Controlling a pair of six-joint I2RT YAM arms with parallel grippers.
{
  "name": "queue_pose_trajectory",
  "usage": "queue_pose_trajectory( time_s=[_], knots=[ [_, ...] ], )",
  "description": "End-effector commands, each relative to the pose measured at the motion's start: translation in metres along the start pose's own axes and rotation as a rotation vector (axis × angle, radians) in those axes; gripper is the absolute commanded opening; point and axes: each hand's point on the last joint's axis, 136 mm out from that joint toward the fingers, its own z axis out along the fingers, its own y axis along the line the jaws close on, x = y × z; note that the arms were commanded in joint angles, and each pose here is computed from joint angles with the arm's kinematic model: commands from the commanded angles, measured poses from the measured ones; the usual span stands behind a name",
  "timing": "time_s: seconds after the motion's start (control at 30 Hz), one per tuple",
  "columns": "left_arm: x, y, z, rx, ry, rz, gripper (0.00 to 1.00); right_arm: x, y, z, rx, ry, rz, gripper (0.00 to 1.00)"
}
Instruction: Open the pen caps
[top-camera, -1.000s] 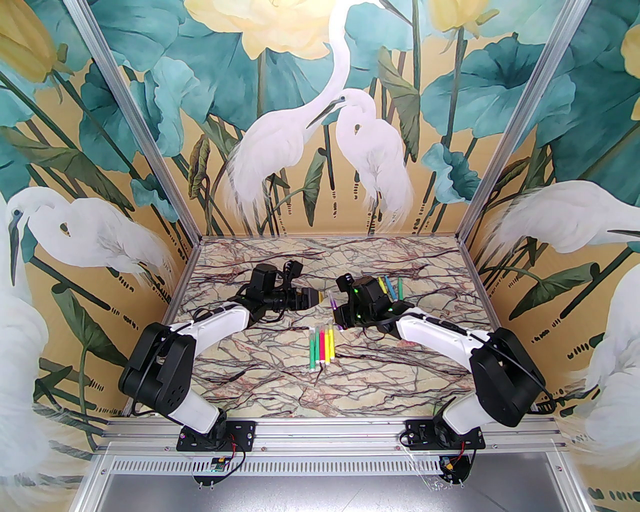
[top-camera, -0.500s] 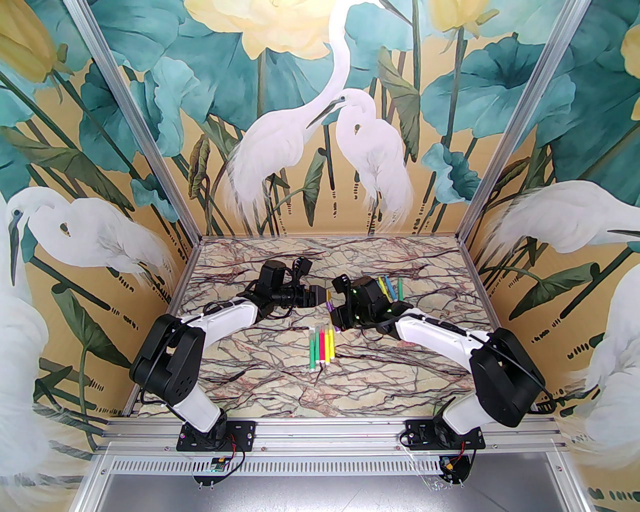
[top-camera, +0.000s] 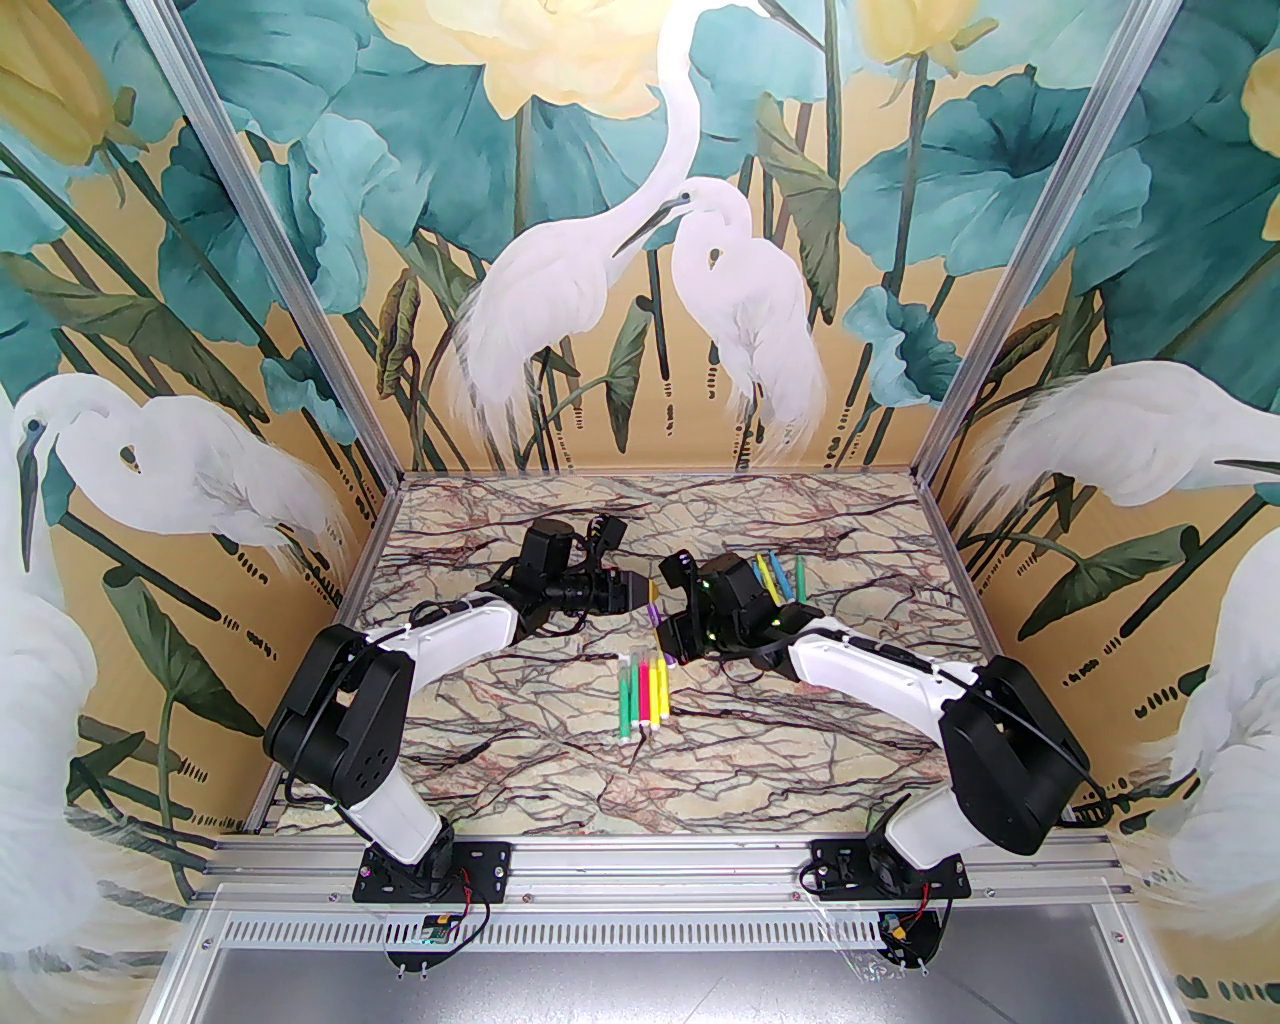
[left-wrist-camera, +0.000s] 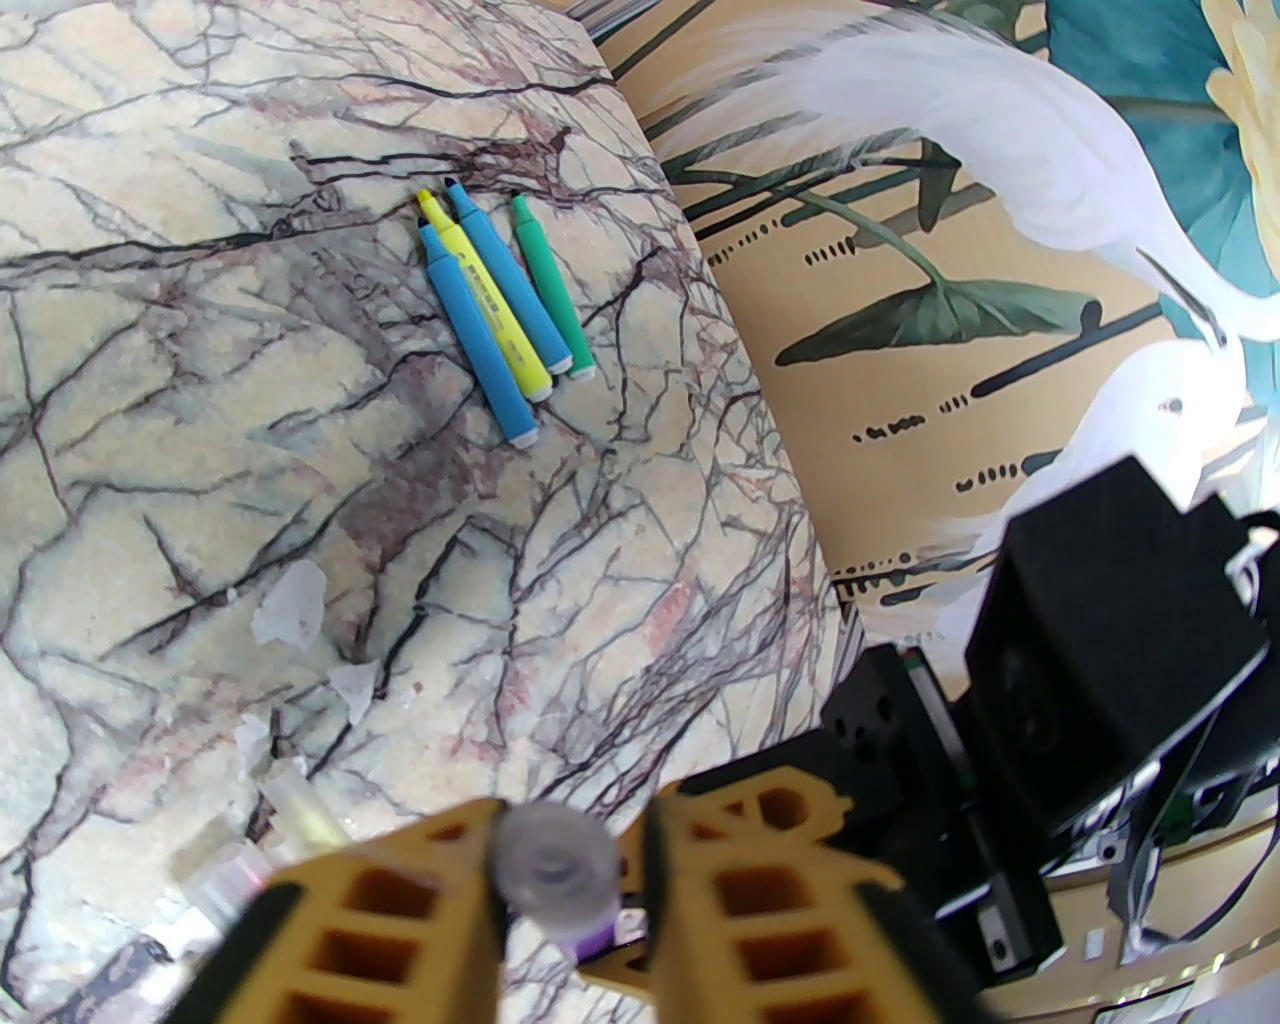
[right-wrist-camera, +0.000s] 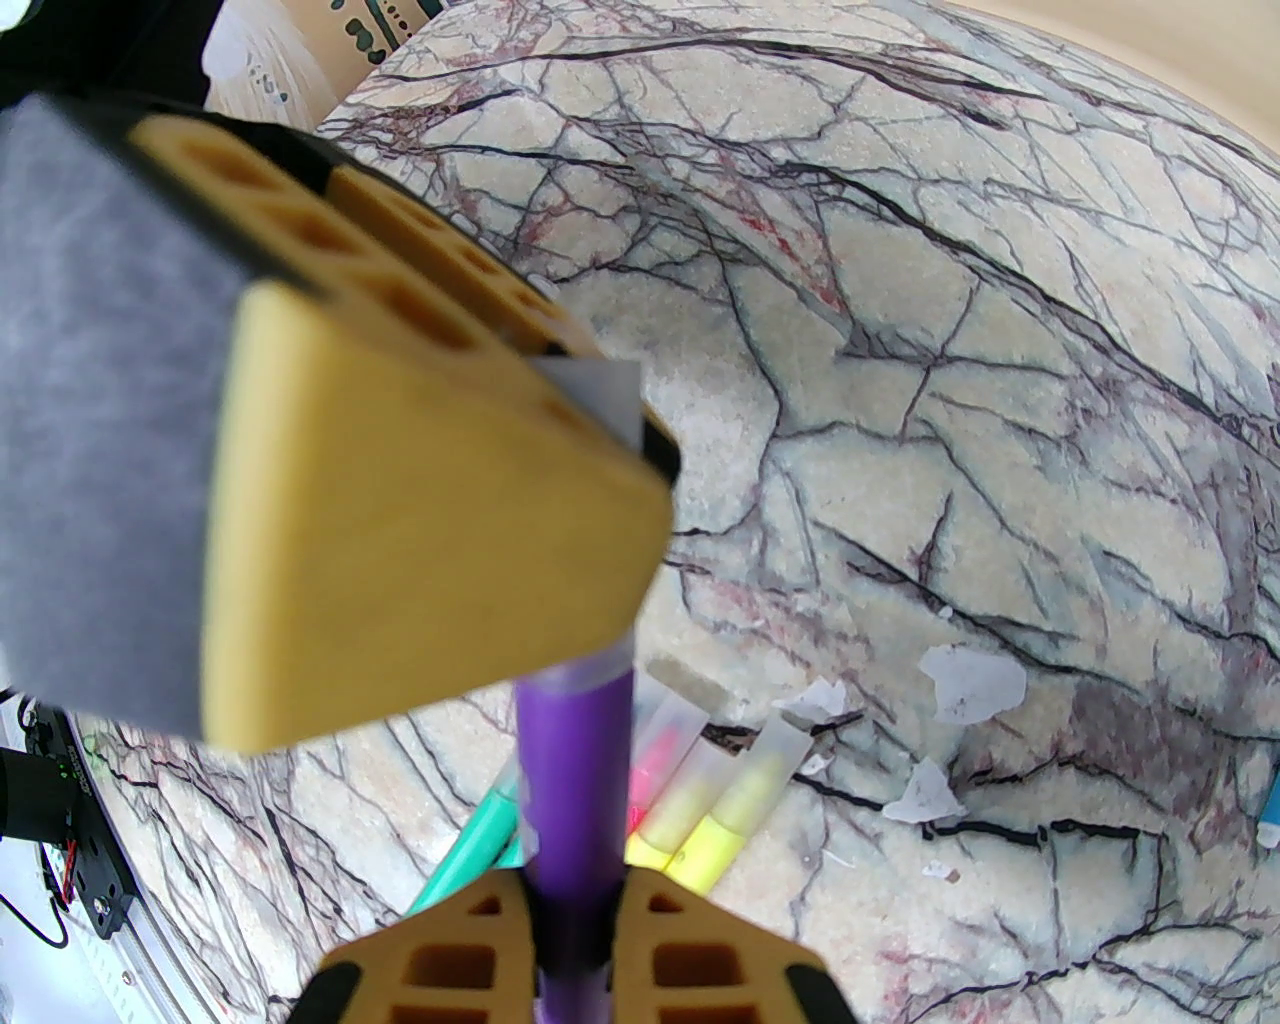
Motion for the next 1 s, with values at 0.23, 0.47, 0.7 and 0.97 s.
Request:
queue_pose_trajectory(
  time_s=[0.23,0.47,0.7,0.97],
  knots=[
    [-0.001,-0.008,0.001,0.024,0.028,0.012,0.11,-0.007,0.002,0.004,0.006,-0.015,-0.019,0.36],
    [-0.007,-0.023,-0.002,0.075,0.016,0.015,0.09,-0.007,0.003,0.012,-0.015,-0.013,0.001,0.37],
    [-0.011,-0.027,-0.003,0.092,-0.004,0.011,0.09,-0.006,0.005,0.015,-0.036,-0.013,0.015,0.35],
    [-0.016,-0.028,-0.001,0.108,-0.026,-0.006,0.08,-0.005,0.006,0.016,-0.043,-0.012,0.02,0.21]
  ],
)
